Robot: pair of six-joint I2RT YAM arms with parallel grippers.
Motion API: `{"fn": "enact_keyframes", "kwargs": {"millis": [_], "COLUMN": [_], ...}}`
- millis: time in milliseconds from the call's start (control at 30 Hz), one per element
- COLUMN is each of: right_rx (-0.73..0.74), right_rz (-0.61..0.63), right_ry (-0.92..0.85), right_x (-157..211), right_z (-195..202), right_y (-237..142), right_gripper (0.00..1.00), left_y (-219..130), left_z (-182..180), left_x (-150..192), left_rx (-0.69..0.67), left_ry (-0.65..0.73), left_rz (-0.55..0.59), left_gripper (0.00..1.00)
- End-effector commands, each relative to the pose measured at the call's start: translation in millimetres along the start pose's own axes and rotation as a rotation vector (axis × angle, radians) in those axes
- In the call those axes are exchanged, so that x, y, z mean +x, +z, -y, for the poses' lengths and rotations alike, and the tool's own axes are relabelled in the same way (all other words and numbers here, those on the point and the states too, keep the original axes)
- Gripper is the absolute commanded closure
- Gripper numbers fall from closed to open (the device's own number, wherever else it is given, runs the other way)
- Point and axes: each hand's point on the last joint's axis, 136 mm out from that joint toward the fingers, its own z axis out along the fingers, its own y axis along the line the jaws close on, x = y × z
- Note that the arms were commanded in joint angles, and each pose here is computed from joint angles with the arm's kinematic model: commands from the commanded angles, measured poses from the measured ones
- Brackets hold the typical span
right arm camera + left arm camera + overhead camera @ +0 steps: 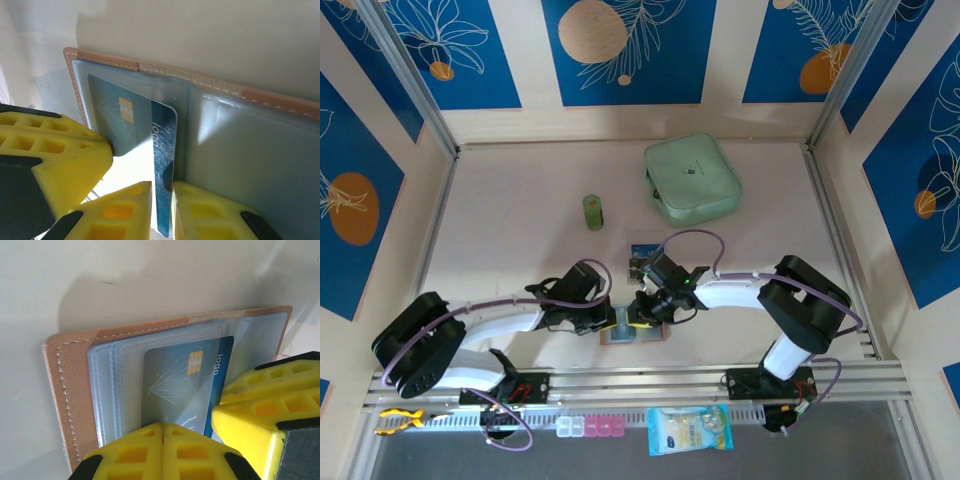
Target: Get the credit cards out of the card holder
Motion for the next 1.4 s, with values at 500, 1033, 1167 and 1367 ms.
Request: {"fn": "enact_keyframes", "kwargs": {"millis": [500,1033,1167,1367], "right_rx": [-0.022,-0.054,-0.056,-0.072], "right_rz": [-0.002,0.003,0.0,-0.005], "right_ry": [0.016,0.004,0.002,-0.002], "right_x": [3.3,3.7,3.9,2.3], "right_z": [3.8,-1.1,-2.4,-6.6], "right_y": [-3.6,-10.6,-8.8,-5.7], "right_gripper": [0.91,0.85,0.83,0.82], "left_y": [-0.1,-22.5,-16.6,-8.7], "left_z": [-10.1,-5.0,-8.4,-19.1], "left_x": [5.5,-2.3,0.7,3.7], "left_rx": [-0.038,-0.062,-0.068,-0.109], "left_ry": [0.007,0.036,0.036,0.02], "left_rz": [-0.009,0.061,0.037,0.01], "left_gripper": [0.98,0.9,0.94,0.99]}}
